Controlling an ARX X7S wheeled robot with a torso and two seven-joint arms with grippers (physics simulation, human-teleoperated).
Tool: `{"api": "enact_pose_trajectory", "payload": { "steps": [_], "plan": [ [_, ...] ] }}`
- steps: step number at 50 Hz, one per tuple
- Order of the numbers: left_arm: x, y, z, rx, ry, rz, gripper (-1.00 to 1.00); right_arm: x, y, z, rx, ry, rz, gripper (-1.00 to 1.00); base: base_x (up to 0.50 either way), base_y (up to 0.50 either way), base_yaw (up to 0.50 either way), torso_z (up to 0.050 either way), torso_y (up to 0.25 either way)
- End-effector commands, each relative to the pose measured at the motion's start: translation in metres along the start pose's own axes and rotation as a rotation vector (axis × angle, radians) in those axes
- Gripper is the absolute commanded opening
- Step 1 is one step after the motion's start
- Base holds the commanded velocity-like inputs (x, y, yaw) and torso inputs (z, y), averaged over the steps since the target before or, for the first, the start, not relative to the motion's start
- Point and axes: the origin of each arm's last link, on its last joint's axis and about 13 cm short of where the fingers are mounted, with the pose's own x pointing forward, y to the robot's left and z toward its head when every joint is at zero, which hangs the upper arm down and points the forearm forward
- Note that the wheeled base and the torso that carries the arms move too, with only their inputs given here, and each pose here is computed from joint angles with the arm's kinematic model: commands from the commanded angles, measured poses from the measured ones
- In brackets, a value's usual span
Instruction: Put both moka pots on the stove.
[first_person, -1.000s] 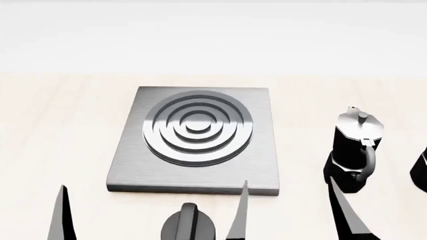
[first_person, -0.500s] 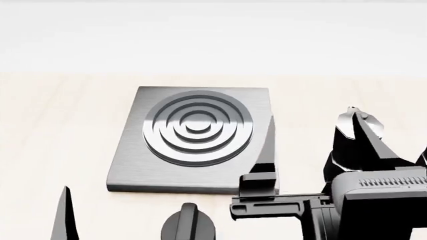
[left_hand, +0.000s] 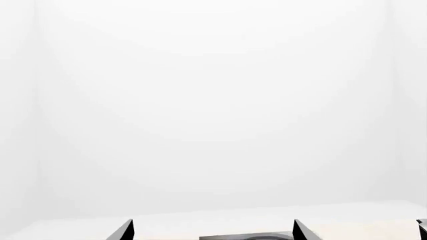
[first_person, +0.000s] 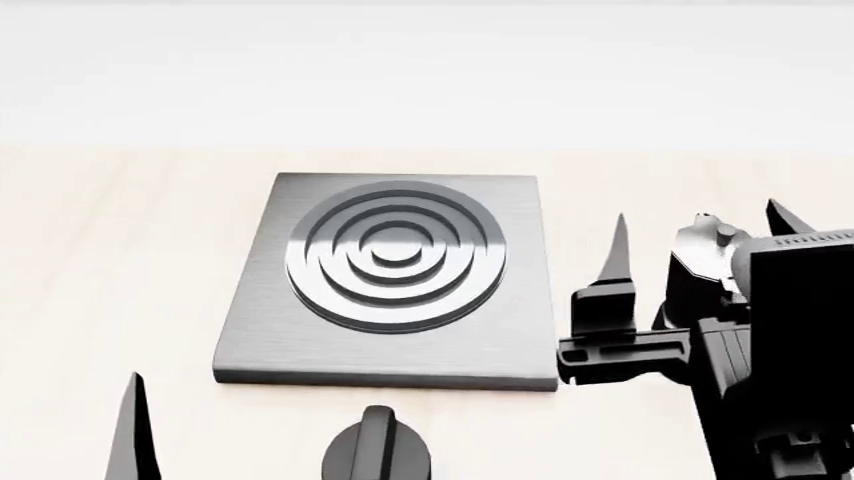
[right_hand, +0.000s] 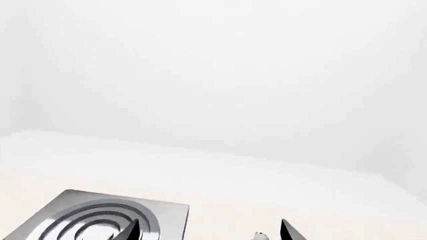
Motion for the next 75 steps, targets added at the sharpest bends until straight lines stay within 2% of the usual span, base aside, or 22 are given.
{"api": "enact_pose_trajectory", "payload": {
  "steps": [1, 21, 40, 75],
  "plan": [
    [0.000, 0.000, -0.001, 0.001, 0.002, -0.001, 1.00, 0.006, -0.021, -0.007, -0.031, 0.095, -0.012, 1.00, 0.00, 0.00, 0.00, 0.000, 0.000],
    [0.000, -0.001, -0.001, -0.001, 0.002, -0.005, 1.00, 0.014, -0.036, -0.019, -0.036, 0.220, -0.004, 1.00, 0.00, 0.00, 0.00, 0.000, 0.000],
    [-0.001, -0.001, -0.002, 0.001, 0.005, -0.005, 1.00, 0.024, -0.044, -0.049, -0.026, 0.341, -0.006, 1.00, 0.00, 0.00, 0.00, 0.000, 0.000],
    [0.000, 0.000, -0.002, 0.004, 0.006, -0.002, 1.00, 0.050, -0.057, -0.060, -0.066, 0.441, -0.022, 1.00, 0.00, 0.00, 0.00, 0.000, 0.000]
  ]
}}
